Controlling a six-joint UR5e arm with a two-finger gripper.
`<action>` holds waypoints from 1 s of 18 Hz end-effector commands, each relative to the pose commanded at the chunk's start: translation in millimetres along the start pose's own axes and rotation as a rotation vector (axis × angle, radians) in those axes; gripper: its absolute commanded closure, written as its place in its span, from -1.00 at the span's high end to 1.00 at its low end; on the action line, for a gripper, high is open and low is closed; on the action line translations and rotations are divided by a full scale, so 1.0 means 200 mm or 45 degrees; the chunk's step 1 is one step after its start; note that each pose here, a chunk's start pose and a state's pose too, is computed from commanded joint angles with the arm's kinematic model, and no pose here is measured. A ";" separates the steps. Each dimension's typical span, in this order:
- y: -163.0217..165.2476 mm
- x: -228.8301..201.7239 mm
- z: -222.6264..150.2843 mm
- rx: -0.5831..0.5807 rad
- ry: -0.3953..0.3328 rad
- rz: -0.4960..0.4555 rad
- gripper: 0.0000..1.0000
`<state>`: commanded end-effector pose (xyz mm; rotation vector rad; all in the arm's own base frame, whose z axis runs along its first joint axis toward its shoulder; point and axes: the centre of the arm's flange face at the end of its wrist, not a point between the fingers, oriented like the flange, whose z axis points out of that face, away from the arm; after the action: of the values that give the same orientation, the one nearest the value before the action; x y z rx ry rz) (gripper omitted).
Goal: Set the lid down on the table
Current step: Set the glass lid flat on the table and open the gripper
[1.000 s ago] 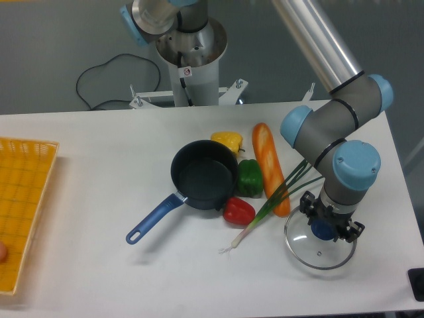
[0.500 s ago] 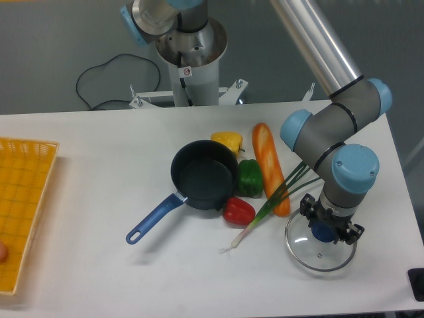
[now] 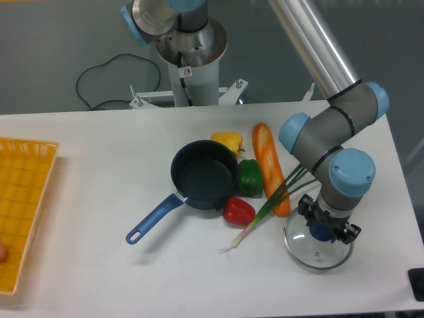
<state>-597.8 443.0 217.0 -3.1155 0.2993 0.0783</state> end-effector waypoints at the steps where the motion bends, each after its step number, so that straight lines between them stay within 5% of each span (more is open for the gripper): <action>1: -0.01 0.00 0.00 0.000 0.000 0.002 0.17; 18: -0.01 0.02 0.04 -0.001 0.018 0.000 0.21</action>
<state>-594.7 444.3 209.0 -3.1178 0.2997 0.0564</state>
